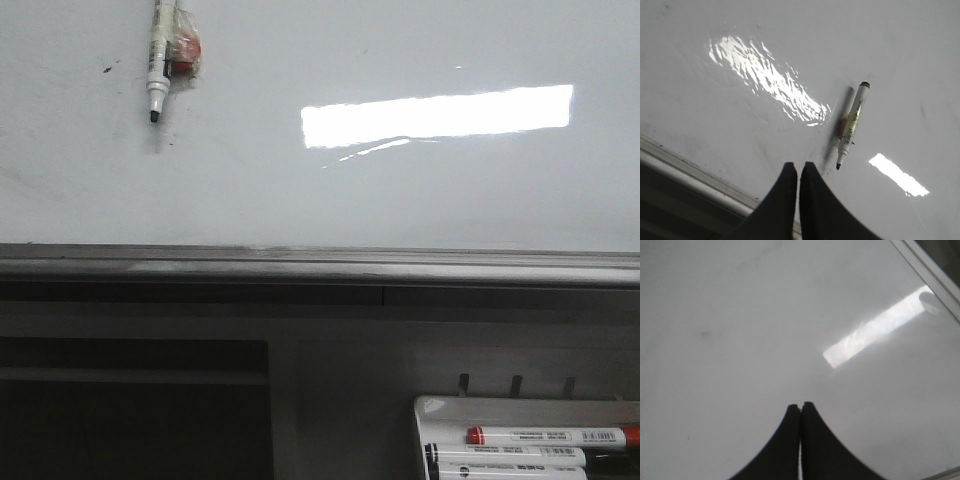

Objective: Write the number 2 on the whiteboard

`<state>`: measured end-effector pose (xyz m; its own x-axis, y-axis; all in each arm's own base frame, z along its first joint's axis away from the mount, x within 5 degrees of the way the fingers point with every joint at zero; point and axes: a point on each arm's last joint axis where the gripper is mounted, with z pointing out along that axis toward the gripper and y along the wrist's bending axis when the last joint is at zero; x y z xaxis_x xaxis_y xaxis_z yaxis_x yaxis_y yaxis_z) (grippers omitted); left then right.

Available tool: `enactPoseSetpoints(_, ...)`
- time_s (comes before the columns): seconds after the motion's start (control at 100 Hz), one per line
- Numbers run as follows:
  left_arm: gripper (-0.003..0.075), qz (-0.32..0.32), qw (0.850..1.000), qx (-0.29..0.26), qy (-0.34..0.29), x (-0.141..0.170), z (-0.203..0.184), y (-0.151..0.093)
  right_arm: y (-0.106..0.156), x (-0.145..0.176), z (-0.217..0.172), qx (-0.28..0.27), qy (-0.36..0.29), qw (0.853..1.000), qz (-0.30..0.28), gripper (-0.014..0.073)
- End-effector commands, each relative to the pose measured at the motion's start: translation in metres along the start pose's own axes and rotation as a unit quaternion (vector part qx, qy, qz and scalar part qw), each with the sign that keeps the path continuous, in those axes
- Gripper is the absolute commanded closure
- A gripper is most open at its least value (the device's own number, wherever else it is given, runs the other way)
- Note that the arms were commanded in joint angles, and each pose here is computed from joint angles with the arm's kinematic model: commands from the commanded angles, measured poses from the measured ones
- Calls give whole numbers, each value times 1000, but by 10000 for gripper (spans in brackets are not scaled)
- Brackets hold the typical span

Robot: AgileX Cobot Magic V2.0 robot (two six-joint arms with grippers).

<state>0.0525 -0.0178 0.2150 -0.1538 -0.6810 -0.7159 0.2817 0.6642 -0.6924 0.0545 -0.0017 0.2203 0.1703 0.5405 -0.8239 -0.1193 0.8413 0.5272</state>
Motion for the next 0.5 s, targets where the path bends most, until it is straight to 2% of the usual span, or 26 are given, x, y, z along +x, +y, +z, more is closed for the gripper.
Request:
enactPoseSetpoints(0.0, 741, 26, 998, 23, -49, -23, -4, -19, 4, -9, -2, -8, -26, 999, 20, 666)
enactPoseSetpoints(0.06, 741, 80, 996, 31, -39, -34, -1, -33, 11, -14, -2, -15, -6, 1000, 21, 665)
enactPoseSetpoints(0.11, 741, 149, 988, 31, -18, -43, 4, -45, 17, -16, -2, -19, 28, 999, 20, 657)
enactPoseSetpoints(0.21, 701, 245, 968, 21, 44, -62, 25, -70, 28, -23, -1, -26, 79, 996, 11, 557)
enactPoseSetpoints(0.28, 572, 265, 960, 10, 96, -71, 46, -81, 33, -28, 0, -28, 96, 995, -1, 422)
enactPoseSetpoints(0.3, 504, 265, 958, 6, 108, -73, 53, -84, 34, -28, 1, -28, 99, 995, -4, 378)
enactPoseSetpoints(0.37, 341, 262, 955, -5, 136, -79, 78, -90, 37, -32, 4, -27, 104, 994, -6, 249)
enactPoseSetpoints(0.44, 259, 257, 953, -17, 162, -83, 104, -93, 39, -34, 6, -25, 111, 994, -7, 183)
enactPoseSetpoints(0.49, 264, 257, 949, -22, 184, -83, 121, -95, 39, -33, 6, -24, 120, 992, -7, 178)
